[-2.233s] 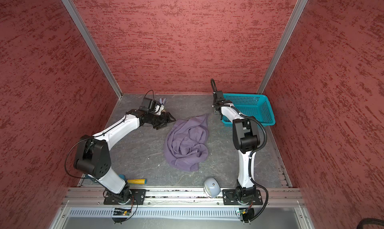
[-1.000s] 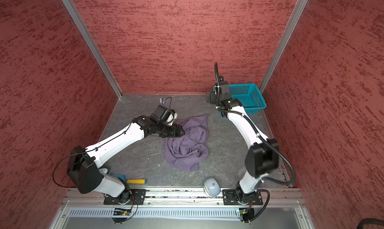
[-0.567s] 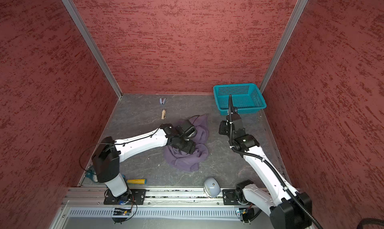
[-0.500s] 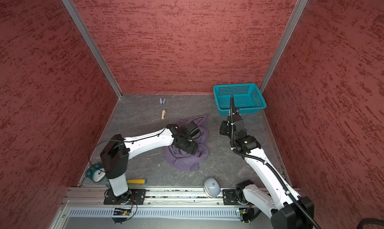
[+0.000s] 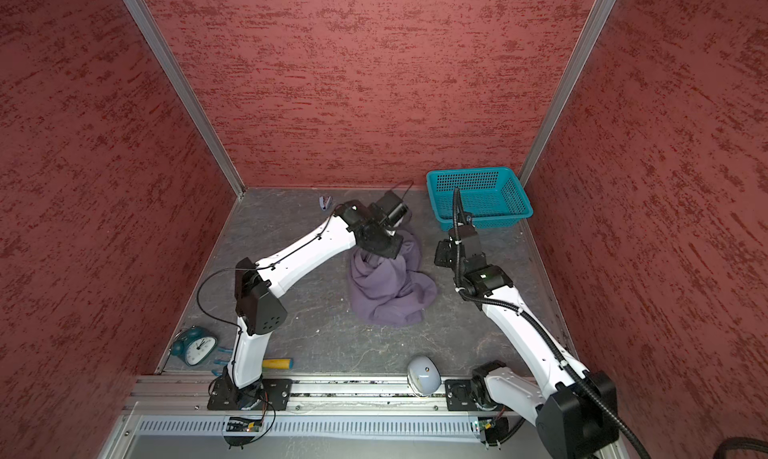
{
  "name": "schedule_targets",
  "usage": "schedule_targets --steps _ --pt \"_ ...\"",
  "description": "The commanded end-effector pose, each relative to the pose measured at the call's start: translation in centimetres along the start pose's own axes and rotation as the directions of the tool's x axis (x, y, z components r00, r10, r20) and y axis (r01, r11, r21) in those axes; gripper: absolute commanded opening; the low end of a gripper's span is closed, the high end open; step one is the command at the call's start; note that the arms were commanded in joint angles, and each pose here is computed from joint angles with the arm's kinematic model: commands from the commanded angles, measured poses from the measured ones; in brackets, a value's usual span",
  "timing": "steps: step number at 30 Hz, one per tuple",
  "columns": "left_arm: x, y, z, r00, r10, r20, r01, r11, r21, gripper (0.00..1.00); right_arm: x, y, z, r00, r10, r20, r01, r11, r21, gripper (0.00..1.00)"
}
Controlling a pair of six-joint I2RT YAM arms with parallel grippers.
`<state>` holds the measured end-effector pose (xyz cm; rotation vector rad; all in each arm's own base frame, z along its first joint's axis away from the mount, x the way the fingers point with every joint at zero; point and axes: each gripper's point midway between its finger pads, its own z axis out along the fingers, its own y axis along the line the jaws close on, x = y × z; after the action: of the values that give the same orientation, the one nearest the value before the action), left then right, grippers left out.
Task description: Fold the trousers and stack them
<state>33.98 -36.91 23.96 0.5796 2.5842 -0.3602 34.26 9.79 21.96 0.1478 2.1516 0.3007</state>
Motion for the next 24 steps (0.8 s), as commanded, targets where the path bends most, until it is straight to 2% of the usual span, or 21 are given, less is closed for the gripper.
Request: schedule_targets --steps 1,4,7,9,12,14,15,17,18,19,21,24 --pt "-4.2 -2.8 -12.6 0.969 0.054 0.243 -0.104 0.975 0.195 0.0 -2.8 4.1 -1.1 0.994 0.009 0.11 0.016 0.975 -0.223 0.2" --pt "-5.7 -3.4 -19.7 0.93 0.004 0.368 -0.144 0.925 0.352 0.0 -3.2 5.0 -1.4 0.991 0.023 0.131 0.014 0.962 -0.274 0.24" --pt "-5.6 -0.7 -23.7 0.916 -0.104 0.388 -0.087 0.891 0.446 0.0 -4.2 4.8 -2.2 0.982 0.041 0.184 0.01 0.963 -0.268 0.35" --pt "-4.8 2.0 -24.7 0.91 -0.177 0.375 -0.029 0.875 0.484 0.0 -5.0 4.7 -3.1 0.973 0.054 0.224 0.009 0.962 -0.271 0.39" --pt "-2.3 7.1 -23.7 0.881 -0.316 0.351 0.098 0.85 0.518 0.0 -5.8 4.5 -3.9 0.961 0.071 0.266 0.004 0.963 -0.268 0.41" --pt "0.3 10.1 -21.8 0.853 -0.429 0.298 0.202 0.798 0.568 0.15 -5.8 4.5 -3.8 0.962 0.07 0.265 0.003 0.964 -0.266 0.42" --pt "2.1 12.4 -19.6 0.828 -0.503 0.247 0.295 0.766 0.571 0.23 -5.7 4.6 -3.5 0.965 0.068 0.255 0.003 0.964 -0.266 0.44" --pt "6.1 15.9 -15.8 0.77 -0.619 0.153 0.448 0.696 0.561 0.54 -5.5 4.6 -3.0 0.969 0.061 0.239 0.004 0.965 -0.263 0.46" --pt "8.1 17.8 -14.1 0.724 -0.681 0.105 0.531 0.649 0.545 0.65 -5.3 4.8 -2.6 0.973 0.054 0.226 0.007 0.965 -0.263 0.47" --pt "10.2 19.1 -12.5 0.687 -0.724 0.054 0.594 0.604 0.531 0.72 -5.2 4.8 -2.2 0.975 0.05 0.215 0.008 0.965 -0.261 0.48" --pt "13.0 21.1 -11.2 0.63 -0.776 0.018 0.675 0.559 0.481 0.77 -5.2 5.0 -1.7 0.979 0.044 0.201 0.01 0.966 -0.259 0.49" --pt "14.6 23.1 -11.6 0.61 -0.789 0.071 0.715 0.587 0.38 0.81 -5.4 5.5 -0.9 0.983 0.03 0.181 0.019 0.964 -0.264 0.5"
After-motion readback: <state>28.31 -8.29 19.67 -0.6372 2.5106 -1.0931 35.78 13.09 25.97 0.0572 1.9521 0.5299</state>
